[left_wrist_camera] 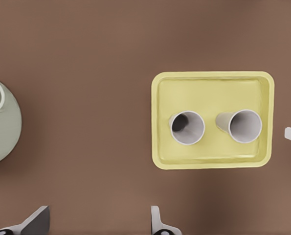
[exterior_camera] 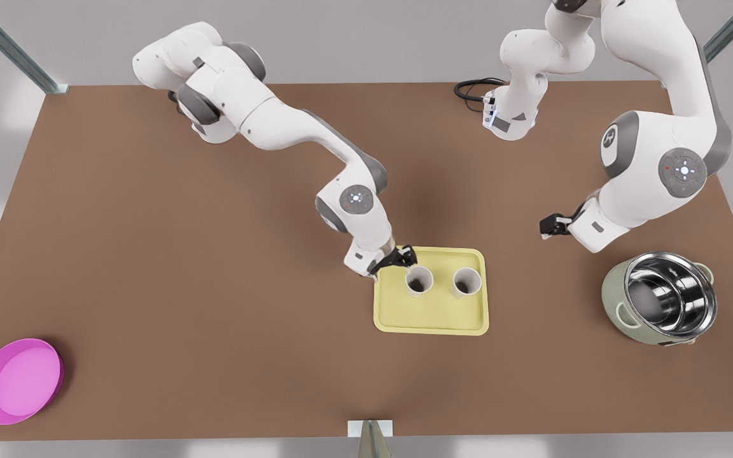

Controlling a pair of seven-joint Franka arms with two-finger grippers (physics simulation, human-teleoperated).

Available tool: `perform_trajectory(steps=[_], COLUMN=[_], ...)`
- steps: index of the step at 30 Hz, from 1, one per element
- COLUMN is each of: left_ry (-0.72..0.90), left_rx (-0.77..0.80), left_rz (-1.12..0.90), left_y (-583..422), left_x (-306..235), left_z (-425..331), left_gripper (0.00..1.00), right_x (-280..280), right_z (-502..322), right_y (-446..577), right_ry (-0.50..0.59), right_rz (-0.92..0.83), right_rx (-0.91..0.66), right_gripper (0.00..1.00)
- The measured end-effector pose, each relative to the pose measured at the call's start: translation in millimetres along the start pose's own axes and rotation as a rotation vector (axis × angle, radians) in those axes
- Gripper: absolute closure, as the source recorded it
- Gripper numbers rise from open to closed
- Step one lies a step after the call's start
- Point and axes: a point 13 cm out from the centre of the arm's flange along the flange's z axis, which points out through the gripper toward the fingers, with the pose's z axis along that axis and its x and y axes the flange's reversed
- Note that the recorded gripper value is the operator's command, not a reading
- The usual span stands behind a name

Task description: Use the left arm to pick up the white IKEA cup from the tray and place it on the middle-left position; use the right arm to pick up the white IKEA cup from the tray and place it on the middle-right position

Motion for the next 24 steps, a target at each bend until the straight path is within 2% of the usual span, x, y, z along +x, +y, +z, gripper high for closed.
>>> perform_trajectory(steps=[6, 19, 20, 21, 22, 24], left_ry=[0.003, -0.004, -0.004, -0.004, -0.004, -0.004], left_rx=[-0.003, -0.003, -0.004, -0.004, -0.004, -0.004], left_rz=[-0.008, -0.018, -0.018, -0.019, -0.019, -0.02], left_y=[1, 1, 1, 1, 1, 1], left_x=[-1, -4, -4, -4, -4, -4], left_z=[5, 5, 6, 6, 6, 6], left_gripper=[0.0, 0.0, 0.0, 0.0, 0.0, 0.0], right_x=[-9, 40, 41, 42, 42, 44], right_z=[12, 90, 92, 94, 95, 98], right_y=[5, 8, 7, 6, 5, 4], right_ry=[-0.053, -0.018, -0.017, -0.016, -0.015, -0.011], right_rz=[0.099, 0.176, 0.182, 0.188, 0.195, 0.206], right_rx=[-0.044, -0.034, -0.033, -0.033, -0.034, -0.036], right_gripper=[0.0, 0.0, 0.05, 0.39, 0.46, 0.53])
